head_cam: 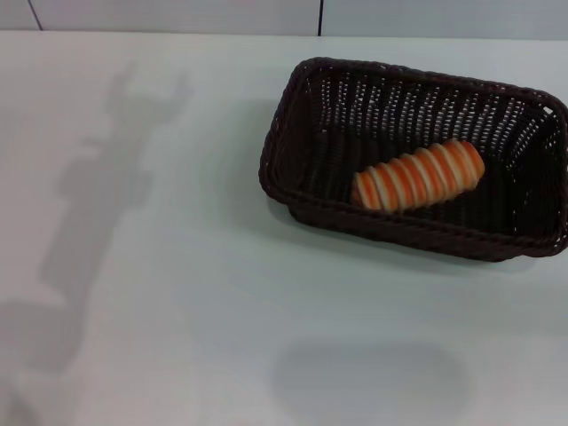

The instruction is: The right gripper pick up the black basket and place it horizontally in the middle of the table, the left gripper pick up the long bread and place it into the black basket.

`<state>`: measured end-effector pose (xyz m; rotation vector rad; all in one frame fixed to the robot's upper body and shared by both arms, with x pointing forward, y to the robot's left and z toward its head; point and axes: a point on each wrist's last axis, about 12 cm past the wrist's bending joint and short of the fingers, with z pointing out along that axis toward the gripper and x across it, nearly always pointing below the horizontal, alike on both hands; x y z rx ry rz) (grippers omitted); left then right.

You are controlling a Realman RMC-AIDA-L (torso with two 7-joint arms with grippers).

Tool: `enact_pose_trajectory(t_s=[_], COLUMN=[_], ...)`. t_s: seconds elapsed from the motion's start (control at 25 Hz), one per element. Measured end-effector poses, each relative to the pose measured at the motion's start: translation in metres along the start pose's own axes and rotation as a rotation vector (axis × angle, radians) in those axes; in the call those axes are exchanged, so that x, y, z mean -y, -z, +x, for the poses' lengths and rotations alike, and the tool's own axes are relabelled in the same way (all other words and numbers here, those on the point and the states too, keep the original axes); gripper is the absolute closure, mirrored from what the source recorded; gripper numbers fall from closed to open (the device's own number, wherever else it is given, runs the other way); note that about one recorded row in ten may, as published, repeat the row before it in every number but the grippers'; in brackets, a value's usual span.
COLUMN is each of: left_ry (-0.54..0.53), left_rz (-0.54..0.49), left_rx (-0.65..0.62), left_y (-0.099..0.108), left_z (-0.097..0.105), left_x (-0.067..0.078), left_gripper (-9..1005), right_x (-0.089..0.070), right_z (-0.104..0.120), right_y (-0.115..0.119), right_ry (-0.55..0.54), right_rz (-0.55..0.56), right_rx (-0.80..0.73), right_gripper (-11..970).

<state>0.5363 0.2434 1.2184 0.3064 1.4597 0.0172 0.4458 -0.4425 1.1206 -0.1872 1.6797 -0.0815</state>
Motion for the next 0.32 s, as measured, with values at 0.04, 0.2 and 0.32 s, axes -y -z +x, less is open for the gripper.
enact_pose_trajectory(t_s=[0.04,0.2,0.32], left_ry=[0.007,0.033,0.084], left_rz=[-0.057,-0.123,-0.162], left_rx=[0.012,0.015,0.032], left_y=[0.009,0.019,0.026], left_z=[0.02,0.05,0.064], left_x=[-0.012,-0.027,-0.036], left_gripper=[169,169,169], right_x=[-0.001,-0.01,-0.013], right_z=[0.001,0.003,0.002], right_y=[0.001,0.005,0.005], right_ry=[-0.006,-0.034,-0.031], right_rz=[-0.001,-0.026,-0.031], right_rx=[-0.003,-0.003,-0.003], right_gripper=[196,196,196])
